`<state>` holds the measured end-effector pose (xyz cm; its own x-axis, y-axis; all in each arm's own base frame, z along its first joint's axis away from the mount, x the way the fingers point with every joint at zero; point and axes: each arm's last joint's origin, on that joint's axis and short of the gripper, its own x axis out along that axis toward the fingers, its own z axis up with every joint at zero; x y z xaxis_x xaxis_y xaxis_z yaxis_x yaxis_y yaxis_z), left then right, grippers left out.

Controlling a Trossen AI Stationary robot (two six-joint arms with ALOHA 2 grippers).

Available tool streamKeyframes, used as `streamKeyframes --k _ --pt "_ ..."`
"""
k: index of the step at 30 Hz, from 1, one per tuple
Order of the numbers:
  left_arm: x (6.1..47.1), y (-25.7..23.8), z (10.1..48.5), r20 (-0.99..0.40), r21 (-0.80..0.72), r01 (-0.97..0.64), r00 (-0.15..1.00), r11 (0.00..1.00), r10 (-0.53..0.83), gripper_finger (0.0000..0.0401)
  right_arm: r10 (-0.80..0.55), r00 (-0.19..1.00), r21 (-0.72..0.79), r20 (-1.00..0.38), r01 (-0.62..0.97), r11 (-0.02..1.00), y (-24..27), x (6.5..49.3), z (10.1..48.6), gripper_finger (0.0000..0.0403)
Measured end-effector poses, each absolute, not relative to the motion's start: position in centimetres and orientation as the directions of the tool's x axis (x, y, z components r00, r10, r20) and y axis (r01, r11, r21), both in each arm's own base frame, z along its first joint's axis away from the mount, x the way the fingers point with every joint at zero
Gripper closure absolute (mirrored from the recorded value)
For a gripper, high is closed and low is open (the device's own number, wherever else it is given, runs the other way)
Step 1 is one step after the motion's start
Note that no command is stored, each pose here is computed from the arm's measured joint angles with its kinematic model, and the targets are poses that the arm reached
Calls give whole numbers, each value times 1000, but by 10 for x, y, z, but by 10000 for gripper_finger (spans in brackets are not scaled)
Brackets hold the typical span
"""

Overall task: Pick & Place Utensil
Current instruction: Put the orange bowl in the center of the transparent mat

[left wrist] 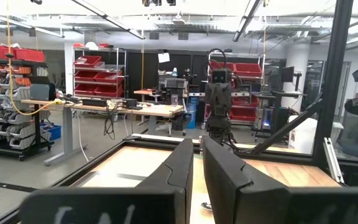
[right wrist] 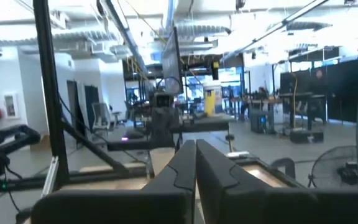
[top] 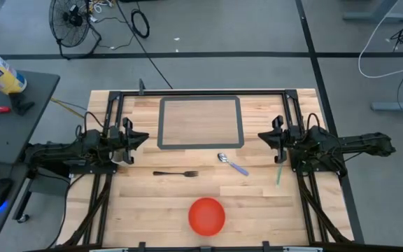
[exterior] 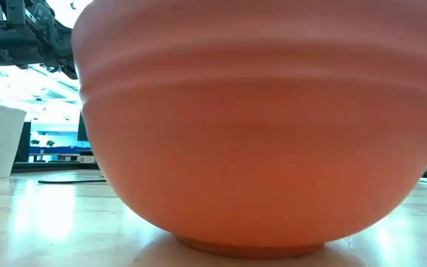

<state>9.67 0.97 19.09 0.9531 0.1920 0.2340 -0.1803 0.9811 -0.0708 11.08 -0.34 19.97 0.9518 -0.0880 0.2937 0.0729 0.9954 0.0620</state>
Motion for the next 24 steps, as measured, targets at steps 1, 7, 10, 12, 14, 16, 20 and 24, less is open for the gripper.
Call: streamKeyframes --k 1,7,10,12,14,16,20,24 --pt "97 10 191 234 -70 -180 953 981 192 360 -105 947 63 305 90 994 -4 110 201 389" --pt "97 10 191 234 -71 -181 953 981 192 360 11 936 67 351 -37 997 1 110 207 389" --pt "97 10 191 234 -71 -180 953 981 192 360 45 948 74 315 -72 995 6 117 212 389" --pt "97 10 191 233 -71 -180 953 981 192 360 49 955 65 291 -71 995 9 123 219 389" --pt "97 10 191 234 -71 -180 953 981 192 359 55 963 44 262 -69 997 12 131 224 389" --pt "97 10 191 233 -71 -180 953 981 192 360 74 970 32 233 -84 996 16 140 229 389" --pt "97 10 191 234 -71 -180 953 981 192 360 76 982 42 171 -84 996 23 157 235 389" --pt "97 10 191 234 -71 -180 953 981 192 360 64 992 53 110 -70 996 34 176 240 381"
